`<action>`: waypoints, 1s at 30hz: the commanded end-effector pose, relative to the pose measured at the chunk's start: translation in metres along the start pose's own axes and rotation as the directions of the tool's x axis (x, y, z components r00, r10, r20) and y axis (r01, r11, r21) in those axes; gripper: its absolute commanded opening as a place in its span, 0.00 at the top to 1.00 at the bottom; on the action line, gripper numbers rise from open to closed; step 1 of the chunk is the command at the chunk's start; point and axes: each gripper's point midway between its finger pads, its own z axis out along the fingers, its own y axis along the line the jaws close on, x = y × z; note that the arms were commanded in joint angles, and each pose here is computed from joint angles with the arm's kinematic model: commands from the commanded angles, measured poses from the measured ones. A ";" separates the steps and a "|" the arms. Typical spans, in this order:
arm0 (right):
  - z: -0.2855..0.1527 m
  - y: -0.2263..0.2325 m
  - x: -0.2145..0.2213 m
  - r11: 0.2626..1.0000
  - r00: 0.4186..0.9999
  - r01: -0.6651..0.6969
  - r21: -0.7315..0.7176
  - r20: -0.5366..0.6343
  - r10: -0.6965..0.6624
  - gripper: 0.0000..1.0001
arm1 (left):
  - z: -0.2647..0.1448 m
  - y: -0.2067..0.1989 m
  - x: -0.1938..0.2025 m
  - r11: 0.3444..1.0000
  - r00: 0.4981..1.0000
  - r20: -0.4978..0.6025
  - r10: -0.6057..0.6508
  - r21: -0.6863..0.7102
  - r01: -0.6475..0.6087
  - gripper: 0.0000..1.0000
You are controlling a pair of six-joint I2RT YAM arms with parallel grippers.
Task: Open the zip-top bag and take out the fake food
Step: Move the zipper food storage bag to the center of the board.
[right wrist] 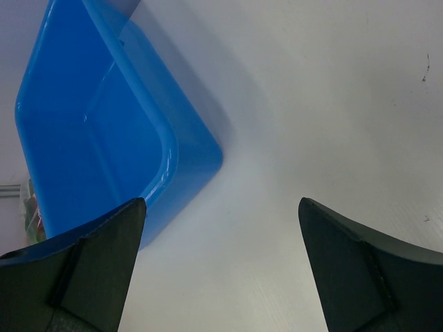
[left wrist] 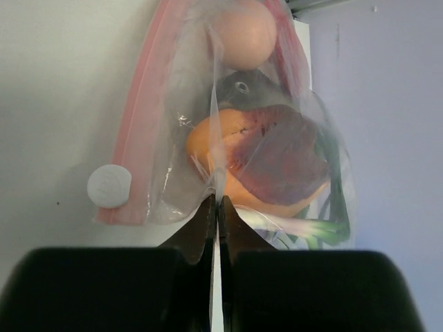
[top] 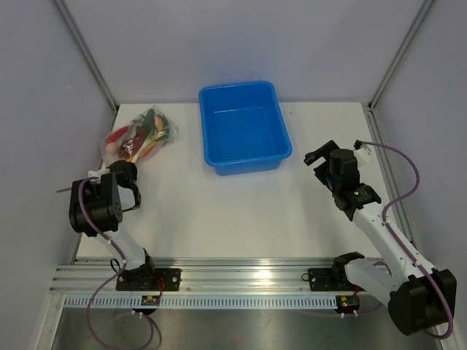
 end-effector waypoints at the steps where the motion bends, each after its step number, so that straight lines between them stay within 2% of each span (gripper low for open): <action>1: -0.002 0.011 -0.006 0.999 1.000 -0.009 -0.040 0.017 0.010 0.00 | -0.017 -0.032 -0.013 0.996 0.999 0.045 0.020 0.086 -0.024 1.00; 8: 0.003 0.008 -0.003 1.000 1.000 -0.006 -0.028 0.012 0.007 0.01 | -0.045 -0.057 -0.012 0.990 0.997 0.051 0.054 0.128 -0.060 1.00; 10: 0.005 0.008 -0.001 1.000 1.000 -0.004 -0.021 0.004 0.004 0.00 | -0.057 -0.063 -0.014 0.988 0.993 0.095 0.074 0.129 -0.086 1.00; 14: 0.007 0.006 0.001 1.000 1.000 -0.001 -0.016 0.000 0.001 0.00 | -0.077 -0.070 0.003 0.985 0.990 0.098 0.105 0.126 -0.117 1.00; 15: 0.007 0.006 0.001 1.000 1.000 0.000 -0.015 -0.001 0.000 0.00 | -0.080 -0.058 0.005 0.988 0.988 0.094 0.126 0.075 -0.133 1.00; 16: 0.007 0.006 0.001 1.000 1.000 -0.001 -0.016 0.000 0.001 0.01 | -0.087 -0.060 -0.009 0.991 0.979 0.164 0.121 0.041 -0.130 1.00; 18: 0.007 0.008 0.002 1.000 1.000 -0.001 -0.022 -0.005 0.001 0.01 | -0.103 -0.046 -0.002 0.977 0.959 0.187 0.215 -0.050 -0.209 1.00; 19: 0.007 0.008 0.002 1.000 1.000 -0.003 -0.024 -0.008 0.002 0.01 | -0.107 -0.055 -0.010 0.974 0.943 0.241 0.228 -0.068 -0.218 1.00; 22: 0.007 0.011 0.005 0.999 1.000 -0.004 -0.037 -0.021 0.004 0.01 | -0.124 -0.051 -0.001 0.964 0.942 0.210 0.262 -0.105 -0.245 1.00; 26: 0.009 0.013 0.009 0.999 0.999 -0.001 -0.044 -0.044 -0.001 0.00 | -0.144 -0.055 0.001 0.973 0.955 0.188 0.231 -0.052 -0.225 1.00; 30: 0.010 0.014 0.010 0.999 0.999 -0.002 -0.046 -0.050 -0.001 0.01 | -0.158 -0.059 0.012 0.968 0.955 0.157 0.251 -0.023 -0.251 1.00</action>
